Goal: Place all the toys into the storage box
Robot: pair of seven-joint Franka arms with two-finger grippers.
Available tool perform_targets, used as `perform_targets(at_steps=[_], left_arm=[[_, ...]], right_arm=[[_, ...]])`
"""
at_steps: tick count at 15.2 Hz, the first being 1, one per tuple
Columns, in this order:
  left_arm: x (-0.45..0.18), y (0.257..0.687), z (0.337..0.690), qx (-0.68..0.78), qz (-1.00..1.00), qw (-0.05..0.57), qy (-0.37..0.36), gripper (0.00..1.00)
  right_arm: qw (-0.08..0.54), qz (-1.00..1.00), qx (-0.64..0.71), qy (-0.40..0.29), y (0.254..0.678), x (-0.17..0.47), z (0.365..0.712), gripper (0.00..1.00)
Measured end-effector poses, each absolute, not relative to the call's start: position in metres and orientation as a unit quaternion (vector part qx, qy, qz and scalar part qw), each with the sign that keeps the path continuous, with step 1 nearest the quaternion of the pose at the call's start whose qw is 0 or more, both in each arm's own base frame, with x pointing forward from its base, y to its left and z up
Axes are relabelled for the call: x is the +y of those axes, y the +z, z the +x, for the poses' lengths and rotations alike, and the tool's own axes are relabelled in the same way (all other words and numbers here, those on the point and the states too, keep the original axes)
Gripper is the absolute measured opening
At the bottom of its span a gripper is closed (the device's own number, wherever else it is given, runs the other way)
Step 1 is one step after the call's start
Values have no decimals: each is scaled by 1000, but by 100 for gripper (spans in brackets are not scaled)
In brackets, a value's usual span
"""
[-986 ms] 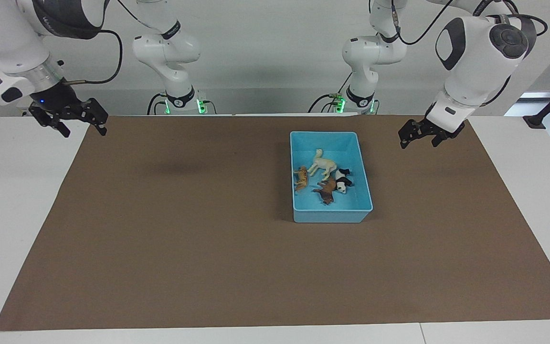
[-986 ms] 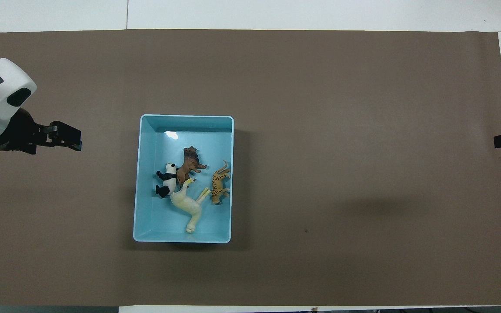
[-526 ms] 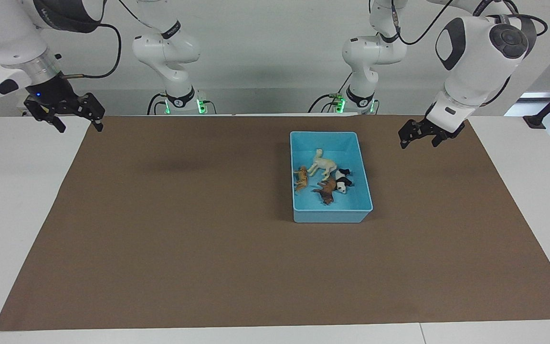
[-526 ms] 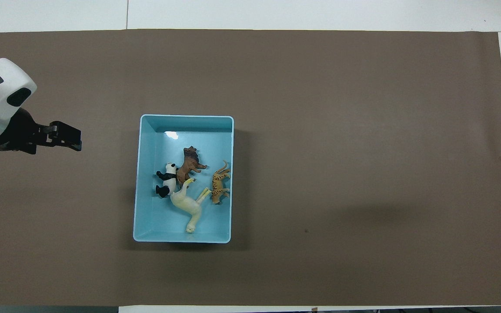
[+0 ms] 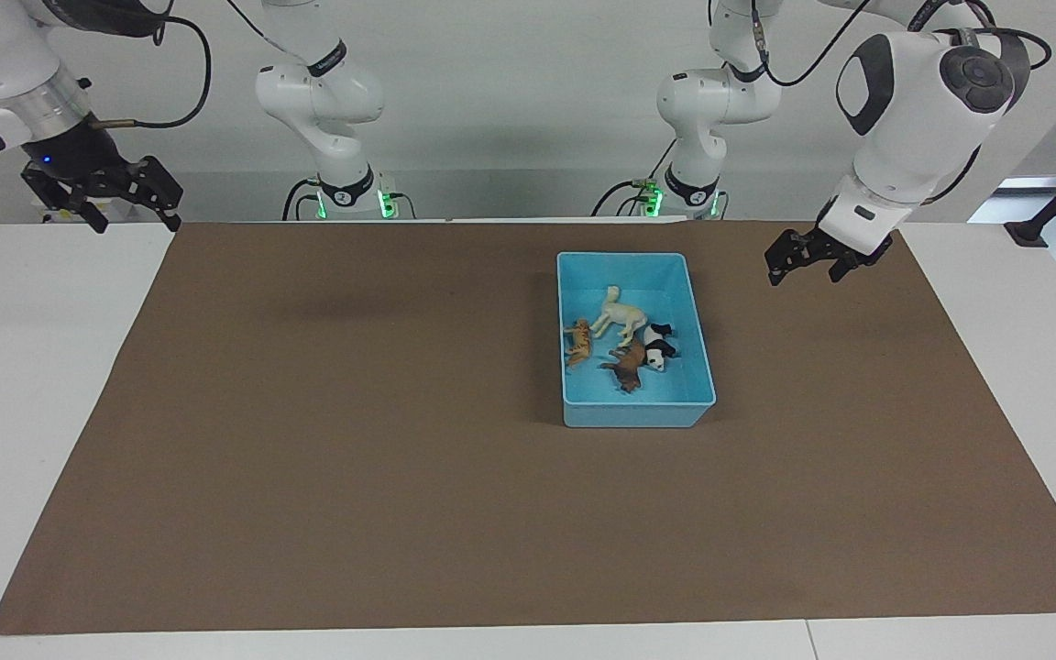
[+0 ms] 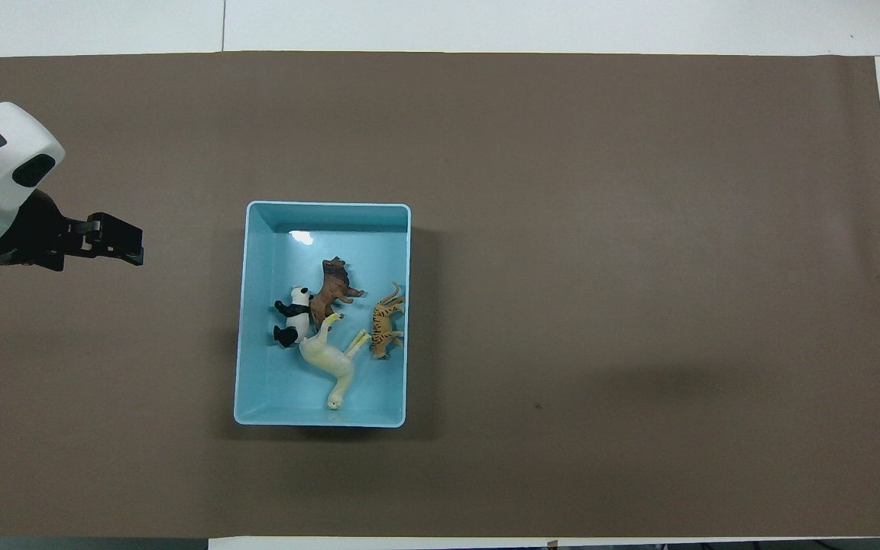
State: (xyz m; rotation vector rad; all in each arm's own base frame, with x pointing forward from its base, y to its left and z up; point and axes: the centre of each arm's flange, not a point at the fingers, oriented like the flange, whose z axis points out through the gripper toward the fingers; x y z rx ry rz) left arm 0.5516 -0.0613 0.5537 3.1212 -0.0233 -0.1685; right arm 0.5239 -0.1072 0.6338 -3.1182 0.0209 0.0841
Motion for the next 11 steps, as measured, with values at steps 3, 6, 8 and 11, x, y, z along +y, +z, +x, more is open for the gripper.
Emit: perform_targets(at_steps=[3, 6, 8, 11], left_arm=[[-61, 554, 552, -7, 998, 8, -54, 100], [-61, 554, 552, -7, 998, 8, -54, 100], [-61, 554, 552, -7, 998, 8, -54, 100], [-61, 554, 552, -7, 998, 8, -54, 100]], right_arm=[[11, -1000, 1, 28, 633, -101, 526, 100], [-5, -1000, -1, 12, 636, -102, 530, 100], [-12, -1000, 1, -4, 638, -104, 534, 100], [-13, -1000, 3, -4, 636, -104, 536, 100]])
